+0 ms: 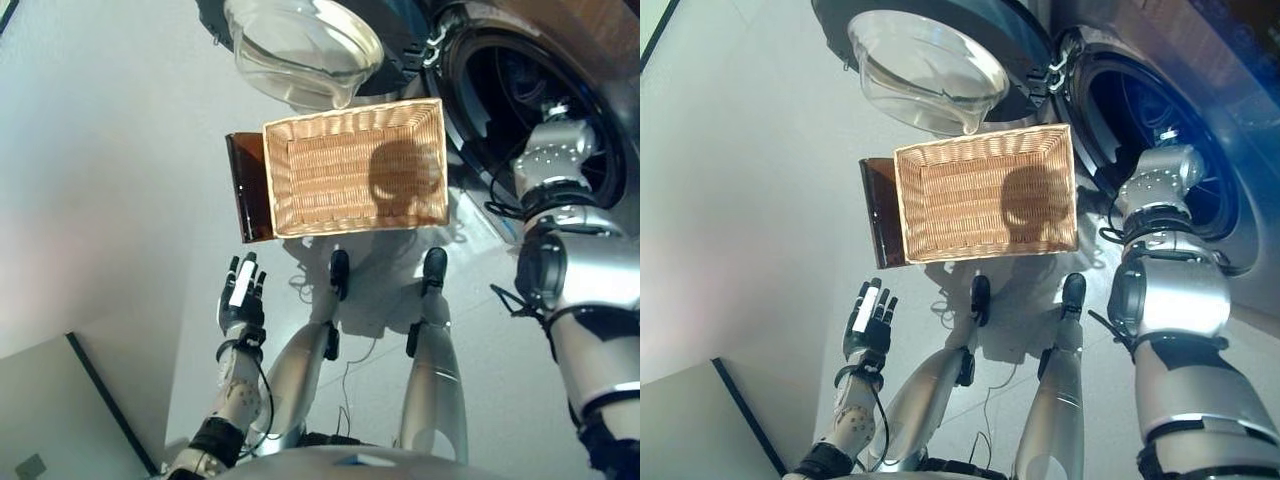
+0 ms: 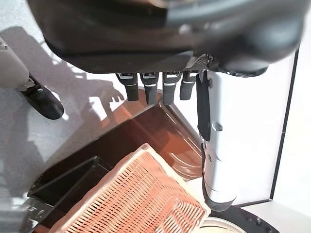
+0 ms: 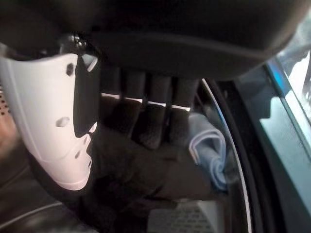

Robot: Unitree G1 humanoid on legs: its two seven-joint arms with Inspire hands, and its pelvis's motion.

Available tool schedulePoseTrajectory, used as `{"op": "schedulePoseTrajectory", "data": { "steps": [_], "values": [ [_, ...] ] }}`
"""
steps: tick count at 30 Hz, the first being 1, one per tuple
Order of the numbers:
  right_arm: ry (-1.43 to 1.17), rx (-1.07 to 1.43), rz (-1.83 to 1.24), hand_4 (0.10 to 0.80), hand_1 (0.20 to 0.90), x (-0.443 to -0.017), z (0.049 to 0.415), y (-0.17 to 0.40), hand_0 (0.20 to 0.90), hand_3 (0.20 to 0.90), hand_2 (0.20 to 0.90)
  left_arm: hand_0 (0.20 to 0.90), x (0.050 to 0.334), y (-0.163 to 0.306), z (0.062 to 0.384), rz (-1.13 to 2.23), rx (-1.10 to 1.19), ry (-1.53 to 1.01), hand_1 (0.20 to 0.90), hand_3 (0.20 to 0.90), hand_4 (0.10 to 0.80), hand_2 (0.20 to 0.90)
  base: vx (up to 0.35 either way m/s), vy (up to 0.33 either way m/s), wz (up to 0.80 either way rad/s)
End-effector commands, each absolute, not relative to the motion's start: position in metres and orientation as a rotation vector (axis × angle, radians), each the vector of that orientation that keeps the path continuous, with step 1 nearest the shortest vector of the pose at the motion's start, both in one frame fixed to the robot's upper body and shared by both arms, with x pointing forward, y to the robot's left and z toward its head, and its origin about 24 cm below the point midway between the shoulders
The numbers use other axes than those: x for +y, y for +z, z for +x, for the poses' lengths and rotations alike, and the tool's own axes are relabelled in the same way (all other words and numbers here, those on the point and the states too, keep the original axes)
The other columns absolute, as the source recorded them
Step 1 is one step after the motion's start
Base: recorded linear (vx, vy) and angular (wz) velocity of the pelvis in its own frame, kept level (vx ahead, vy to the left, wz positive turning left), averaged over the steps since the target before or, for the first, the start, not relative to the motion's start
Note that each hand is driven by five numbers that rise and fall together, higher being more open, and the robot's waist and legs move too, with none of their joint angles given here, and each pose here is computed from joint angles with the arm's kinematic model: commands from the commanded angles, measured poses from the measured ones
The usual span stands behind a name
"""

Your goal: Pick up the clothes and place them into the washing machine

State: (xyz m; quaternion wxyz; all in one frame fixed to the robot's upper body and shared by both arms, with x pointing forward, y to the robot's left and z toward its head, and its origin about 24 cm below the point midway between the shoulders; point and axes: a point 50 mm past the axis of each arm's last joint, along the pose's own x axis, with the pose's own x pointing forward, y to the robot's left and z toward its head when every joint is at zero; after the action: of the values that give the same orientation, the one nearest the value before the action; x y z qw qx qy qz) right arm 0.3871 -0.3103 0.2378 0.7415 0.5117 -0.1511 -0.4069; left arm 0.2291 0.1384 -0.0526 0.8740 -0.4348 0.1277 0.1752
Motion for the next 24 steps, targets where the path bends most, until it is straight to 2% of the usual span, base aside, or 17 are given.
{"op": "schedulePoseTrajectory", "data": {
  "steps": [1,11,12,13,14,24],
  "values": [
    [-0.823,-0.751,1.048,0.3,0.2,-0.346,0.349,0.351,0.2,0.2,0.2,0.9,0.145,-0.045,0.226,-0.859,0.206,0.32,0.9,0.9,0.8,0.9,0.0,0.0,0.0],
    [-0.849,-0.813,1.027,0.3,0.2,-0.358,0.335,0.366,0.2,0.2,0.2,0.9,0.141,-0.043,0.226,-0.849,0.203,0.294,0.9,0.9,0.8,0.9,-0.003,0.005,0.04],
    [-0.856,-0.801,1.014,0.414,0.359,-0.358,0.336,0.365,0.359,0.359,0.359,0.9,0.141,-0.042,0.227,-0.848,0.2,0.291,0.9,0.9,0.8,0.9,-0.006,0.003,0.04],
    [-0.855,-0.801,1.014,0.484,0.458,-0.358,0.336,0.365,0.458,0.458,0.458,0.9,0.141,-0.042,0.227,-0.849,0.2,0.291,0.9,0.9,0.8,0.9,0.0,0.0,0.0],
    [-0.856,-0.795,1.019,0.8,0.9,-0.358,0.337,0.363,0.9,0.9,0.9,0.9,0.141,-0.042,0.227,-0.85,0.2,0.292,0.9,0.9,0.8,0.9,0.0,0.0,0.0],
    [-0.843,-0.757,0.996,0.8,0.9,-0.353,0.343,0.359,0.9,0.9,0.9,0.9,0.145,-0.042,0.227,-0.852,0.193,0.308,0.9,0.9,0.8,0.9,0.0,0.0,0.0]
  ]
}}
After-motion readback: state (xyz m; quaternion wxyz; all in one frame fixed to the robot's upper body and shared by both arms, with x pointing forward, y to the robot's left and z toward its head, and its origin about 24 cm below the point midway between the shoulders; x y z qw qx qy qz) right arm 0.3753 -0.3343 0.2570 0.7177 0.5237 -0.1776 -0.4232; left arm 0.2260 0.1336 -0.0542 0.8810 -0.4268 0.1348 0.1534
